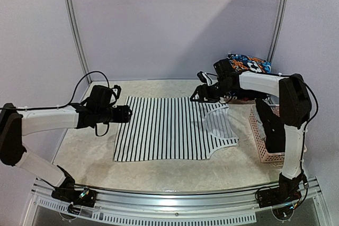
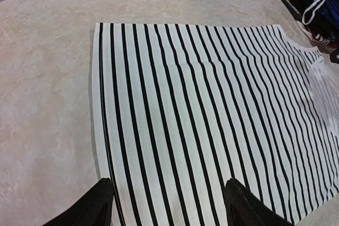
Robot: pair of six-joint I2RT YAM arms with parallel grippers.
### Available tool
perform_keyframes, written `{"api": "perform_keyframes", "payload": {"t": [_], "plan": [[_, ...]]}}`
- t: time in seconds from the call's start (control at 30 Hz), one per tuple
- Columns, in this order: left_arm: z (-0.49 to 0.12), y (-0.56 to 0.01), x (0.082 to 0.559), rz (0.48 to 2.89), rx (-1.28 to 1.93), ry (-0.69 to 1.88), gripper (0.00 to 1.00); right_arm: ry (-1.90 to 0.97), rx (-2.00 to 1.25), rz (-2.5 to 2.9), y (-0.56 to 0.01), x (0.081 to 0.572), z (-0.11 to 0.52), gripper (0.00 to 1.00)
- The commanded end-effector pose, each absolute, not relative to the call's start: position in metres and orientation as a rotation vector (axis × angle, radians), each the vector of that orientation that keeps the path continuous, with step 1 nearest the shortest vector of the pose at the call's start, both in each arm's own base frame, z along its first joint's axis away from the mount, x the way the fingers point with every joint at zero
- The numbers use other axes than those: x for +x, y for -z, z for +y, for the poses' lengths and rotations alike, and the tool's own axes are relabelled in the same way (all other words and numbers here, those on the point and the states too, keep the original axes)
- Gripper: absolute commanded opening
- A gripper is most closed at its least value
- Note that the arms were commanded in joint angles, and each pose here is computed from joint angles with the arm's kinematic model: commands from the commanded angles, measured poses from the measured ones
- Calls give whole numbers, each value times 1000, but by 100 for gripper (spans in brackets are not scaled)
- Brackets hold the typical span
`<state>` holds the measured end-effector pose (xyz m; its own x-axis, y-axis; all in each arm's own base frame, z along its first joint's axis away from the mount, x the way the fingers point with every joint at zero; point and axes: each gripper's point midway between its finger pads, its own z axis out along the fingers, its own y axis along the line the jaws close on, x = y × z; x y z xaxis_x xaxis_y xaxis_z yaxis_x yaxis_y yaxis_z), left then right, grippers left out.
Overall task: Fold and stack the mixed laundry pile
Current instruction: Pick up the flattened tank top from the center of the board.
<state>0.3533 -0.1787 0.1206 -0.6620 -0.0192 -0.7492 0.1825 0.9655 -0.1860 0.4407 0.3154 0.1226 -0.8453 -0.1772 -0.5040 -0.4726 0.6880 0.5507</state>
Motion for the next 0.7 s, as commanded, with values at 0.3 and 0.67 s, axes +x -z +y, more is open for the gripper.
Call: {"api": "perform_keyframes", "payload": {"t": [0.3, 0.67], "plan": [[-142, -102, 248, 2435, 83, 188, 70, -763, -383, 2453, -147, 373, 297, 70], [-141, -83, 212, 2492, 45, 271, 63, -695, -347, 2453, -143, 315, 278, 70]]}}
